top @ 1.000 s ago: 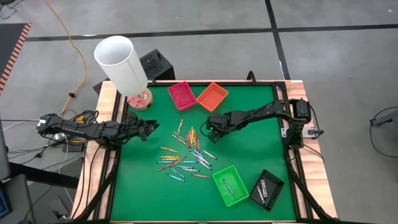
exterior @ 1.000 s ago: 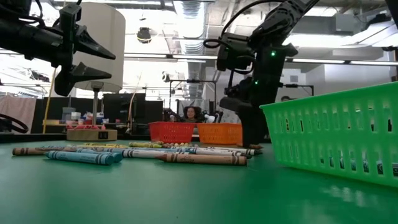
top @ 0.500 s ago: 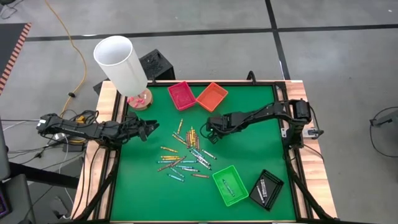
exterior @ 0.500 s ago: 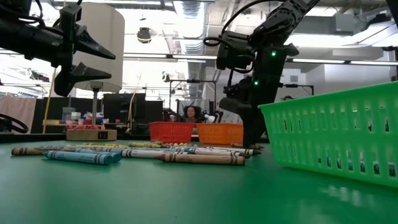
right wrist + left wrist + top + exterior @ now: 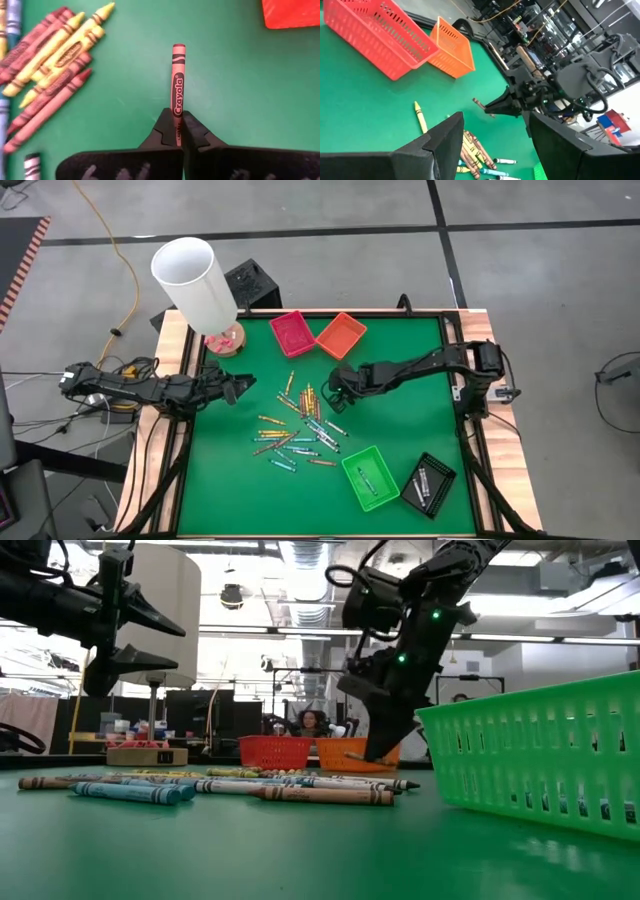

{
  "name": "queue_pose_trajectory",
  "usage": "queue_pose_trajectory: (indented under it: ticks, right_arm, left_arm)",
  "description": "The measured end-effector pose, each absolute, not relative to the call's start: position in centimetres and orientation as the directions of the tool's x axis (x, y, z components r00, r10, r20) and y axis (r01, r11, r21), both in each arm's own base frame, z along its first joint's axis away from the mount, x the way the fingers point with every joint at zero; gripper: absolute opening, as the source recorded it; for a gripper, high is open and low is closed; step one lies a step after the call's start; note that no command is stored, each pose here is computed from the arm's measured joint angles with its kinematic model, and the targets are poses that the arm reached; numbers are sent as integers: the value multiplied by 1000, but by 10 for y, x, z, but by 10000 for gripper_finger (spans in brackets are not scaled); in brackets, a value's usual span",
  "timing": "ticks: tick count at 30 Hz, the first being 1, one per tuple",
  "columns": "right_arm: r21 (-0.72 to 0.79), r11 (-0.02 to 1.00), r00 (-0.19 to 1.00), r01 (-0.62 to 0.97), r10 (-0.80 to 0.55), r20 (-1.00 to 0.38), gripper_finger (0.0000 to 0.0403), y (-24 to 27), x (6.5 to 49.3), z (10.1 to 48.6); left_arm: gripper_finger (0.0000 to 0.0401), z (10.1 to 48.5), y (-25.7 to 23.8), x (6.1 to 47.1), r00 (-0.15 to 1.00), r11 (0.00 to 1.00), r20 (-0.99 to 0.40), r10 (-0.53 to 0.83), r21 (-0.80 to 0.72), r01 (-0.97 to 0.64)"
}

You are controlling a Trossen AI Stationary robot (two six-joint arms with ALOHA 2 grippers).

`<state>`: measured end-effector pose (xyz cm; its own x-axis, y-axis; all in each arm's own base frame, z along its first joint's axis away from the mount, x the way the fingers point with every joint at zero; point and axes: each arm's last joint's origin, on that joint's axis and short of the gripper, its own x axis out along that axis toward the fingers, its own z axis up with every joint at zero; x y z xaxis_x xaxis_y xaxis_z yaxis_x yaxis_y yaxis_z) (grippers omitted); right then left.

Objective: Sort crayons
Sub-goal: Put the brown crayon into the orange bin

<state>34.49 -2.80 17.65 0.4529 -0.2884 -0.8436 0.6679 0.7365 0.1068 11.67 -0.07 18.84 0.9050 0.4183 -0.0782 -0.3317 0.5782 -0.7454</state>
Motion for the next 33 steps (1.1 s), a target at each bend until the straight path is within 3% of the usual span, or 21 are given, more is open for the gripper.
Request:
queue_pose_trajectory:
  ticks: [13,25,33]
  right_arm:
    - [168,761,573,627,-304,-761,1,-28,339,213]
    - [145,711,664,688,-536,-521,1,-75,342,248]
    - [134,631,602,764,-622,-501,1,-119,331,249]
  left_arm:
    - [215,184,0,116,893,560,-115,435,-742,-368]
    - [215,180,0,115,889,567,-157,431,-719,-402]
    - [215,180,-1,116,900,574,-160,406,-721,-388]
